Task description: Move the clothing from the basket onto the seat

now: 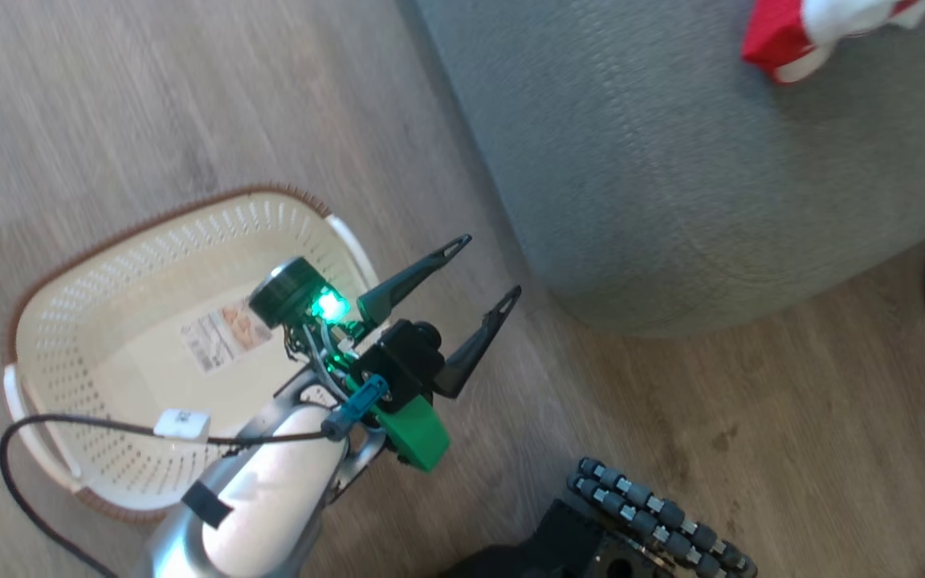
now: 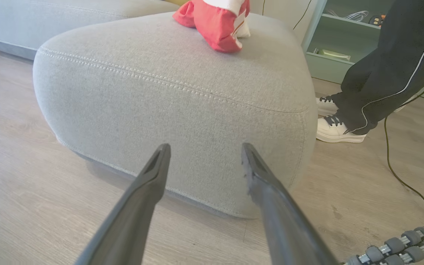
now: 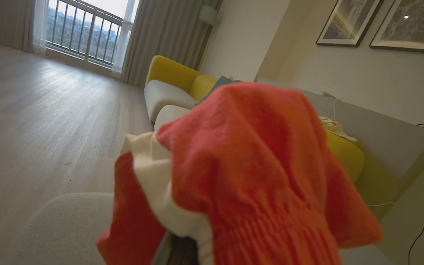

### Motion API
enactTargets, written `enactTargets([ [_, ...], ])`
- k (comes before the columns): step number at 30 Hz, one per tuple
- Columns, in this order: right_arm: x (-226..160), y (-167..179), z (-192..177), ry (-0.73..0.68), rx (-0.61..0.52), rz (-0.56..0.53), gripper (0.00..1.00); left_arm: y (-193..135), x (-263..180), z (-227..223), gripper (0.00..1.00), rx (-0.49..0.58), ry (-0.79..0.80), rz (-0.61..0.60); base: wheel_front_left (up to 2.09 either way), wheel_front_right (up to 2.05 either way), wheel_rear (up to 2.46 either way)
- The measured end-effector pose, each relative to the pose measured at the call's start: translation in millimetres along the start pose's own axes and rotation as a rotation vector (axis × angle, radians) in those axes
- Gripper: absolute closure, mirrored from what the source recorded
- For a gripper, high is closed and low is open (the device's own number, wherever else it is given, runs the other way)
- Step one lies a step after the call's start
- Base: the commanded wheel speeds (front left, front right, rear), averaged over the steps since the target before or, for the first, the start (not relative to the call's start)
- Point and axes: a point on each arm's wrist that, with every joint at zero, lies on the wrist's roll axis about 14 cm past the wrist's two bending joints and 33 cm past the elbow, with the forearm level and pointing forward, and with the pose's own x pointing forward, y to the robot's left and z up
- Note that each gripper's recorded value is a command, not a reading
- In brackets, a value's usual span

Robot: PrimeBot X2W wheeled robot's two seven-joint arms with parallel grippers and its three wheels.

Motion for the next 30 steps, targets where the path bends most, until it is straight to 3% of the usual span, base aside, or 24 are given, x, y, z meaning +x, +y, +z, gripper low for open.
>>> enactTargets([
  [6,18.9,17.1,-71.7,0.209,0.026,0.0,1.0,19.3,-6.4,-18.0,0.0,-0.016,0.024,0.039,0.0,0.0,0.0],
  [16,25.1,40.8,-161.2,0.491,0.035,-0.03,1.0,43.5,-16.6,-36.3,0.0,-0.016,0.049,0.101,0.0,0.0,0.0],
  [24,2.0,73.2,-203.2,0.633,0.018,0.035,1.0,52.4,-18.7,-38.2,0.0,-0.004,0.051,0.126,0.0,0.0,0.0],
  [30,-2.6,74.8,-207.0,0.652,0.011,0.038,1.0,50.6,-15.0,-33.8,0.0,0.012,0.04,0.118,0.0,0.0,0.0],
])
